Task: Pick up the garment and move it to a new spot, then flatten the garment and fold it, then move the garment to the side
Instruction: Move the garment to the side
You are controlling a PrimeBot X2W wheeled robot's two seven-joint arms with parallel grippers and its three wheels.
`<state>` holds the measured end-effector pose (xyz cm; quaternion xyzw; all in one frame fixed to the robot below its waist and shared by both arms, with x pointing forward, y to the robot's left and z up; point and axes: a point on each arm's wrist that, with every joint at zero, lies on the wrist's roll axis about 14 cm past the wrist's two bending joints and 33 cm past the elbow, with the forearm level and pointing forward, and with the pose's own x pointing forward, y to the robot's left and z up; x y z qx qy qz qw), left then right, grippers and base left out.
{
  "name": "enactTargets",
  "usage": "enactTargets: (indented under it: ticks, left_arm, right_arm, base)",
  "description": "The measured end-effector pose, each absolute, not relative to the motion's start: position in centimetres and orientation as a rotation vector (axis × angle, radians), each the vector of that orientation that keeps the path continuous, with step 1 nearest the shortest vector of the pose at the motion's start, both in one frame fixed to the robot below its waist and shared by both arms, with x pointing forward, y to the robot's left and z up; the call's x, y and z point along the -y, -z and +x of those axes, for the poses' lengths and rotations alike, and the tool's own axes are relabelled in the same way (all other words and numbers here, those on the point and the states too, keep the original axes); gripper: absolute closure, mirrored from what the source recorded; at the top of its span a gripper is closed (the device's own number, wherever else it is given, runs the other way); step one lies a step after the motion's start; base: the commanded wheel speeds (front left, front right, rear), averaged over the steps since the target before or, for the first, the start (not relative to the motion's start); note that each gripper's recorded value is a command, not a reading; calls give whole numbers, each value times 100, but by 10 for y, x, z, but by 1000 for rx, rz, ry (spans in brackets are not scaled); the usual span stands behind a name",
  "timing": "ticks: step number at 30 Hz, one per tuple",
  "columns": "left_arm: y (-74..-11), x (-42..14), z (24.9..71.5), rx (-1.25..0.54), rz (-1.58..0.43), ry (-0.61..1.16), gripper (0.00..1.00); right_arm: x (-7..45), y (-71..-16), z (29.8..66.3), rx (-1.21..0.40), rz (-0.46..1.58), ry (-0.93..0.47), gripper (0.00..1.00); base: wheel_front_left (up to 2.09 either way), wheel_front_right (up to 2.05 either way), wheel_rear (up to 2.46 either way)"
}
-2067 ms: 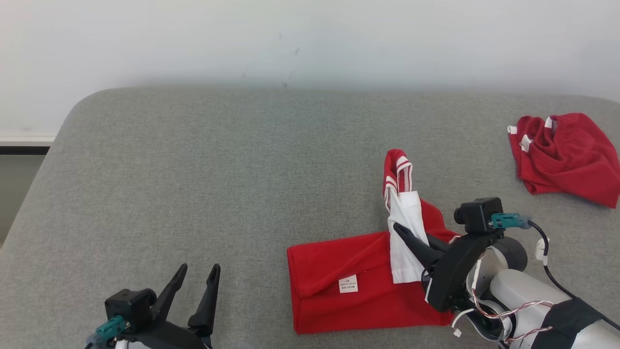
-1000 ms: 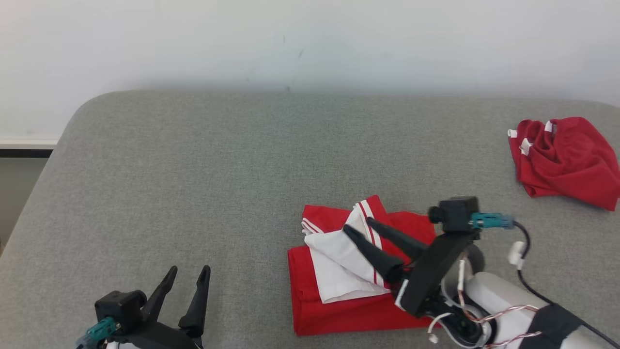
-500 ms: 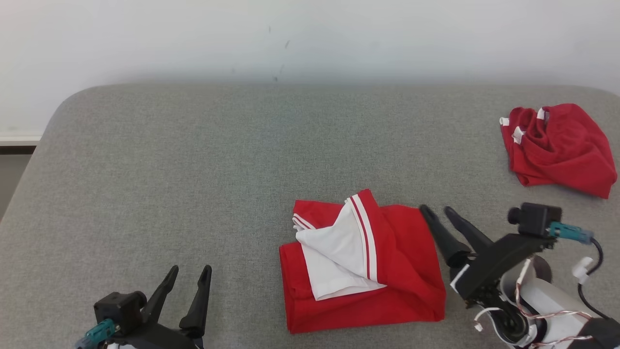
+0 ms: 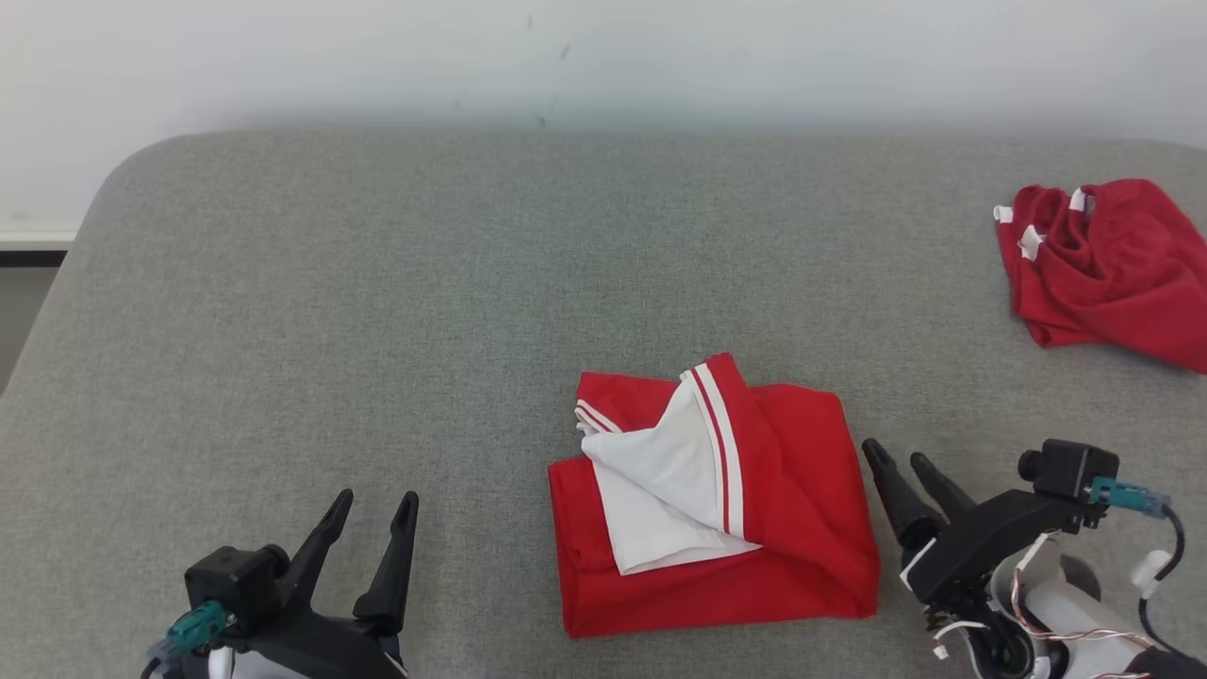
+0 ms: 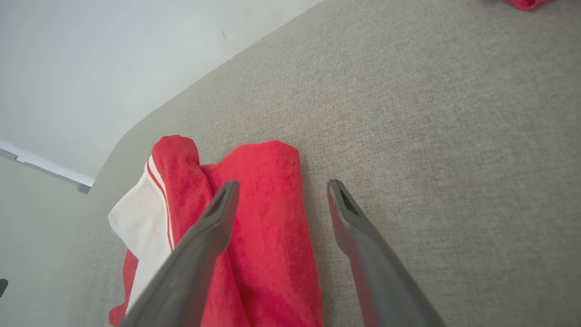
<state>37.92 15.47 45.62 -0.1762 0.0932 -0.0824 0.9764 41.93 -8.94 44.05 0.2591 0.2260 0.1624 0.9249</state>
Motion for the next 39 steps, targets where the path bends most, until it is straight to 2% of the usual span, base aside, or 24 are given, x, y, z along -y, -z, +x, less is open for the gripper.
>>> enactTargets:
  ticks: [16,23,24,25,26,27,34,39]
  left_arm:
    - [-456,-168,383,-182,-347,142,0]
    - [-454,-175,382,-186,-343,123,0]
    - [-454,-175,382,-186,-343,122,0]
    - [-454,-175,382,-186,-342,120,0]
    - [-454,-176,382,-186,-342,119,0]
    - [-454,-176,382,-186,-342,118,0]
    - [-454,-176,382,-185,-341,120,0]
    - [-455,-175,381,-184,-337,121,0]
  right_arm:
    - [68,-391,421,-658,551,-318,0]
    - [53,-390,423,-702,601,-358,0]
    - [52,-388,422,-710,607,-359,39]
    - [51,-388,422,-714,614,-363,39]
    - [50,-387,422,-718,619,-366,63]
    - [50,-387,421,-722,622,-367,100]
    - [44,-385,419,-732,648,-373,100]
    - [36,-410,434,-637,654,-415,100]
  base:
    - [0,0,0]
    - [0,0,0]
    - [0,0,0]
    - [0,0,0]
    - [0,0,0]
    - [0,0,0]
    - [0,0,0]
    - [0,0,0]
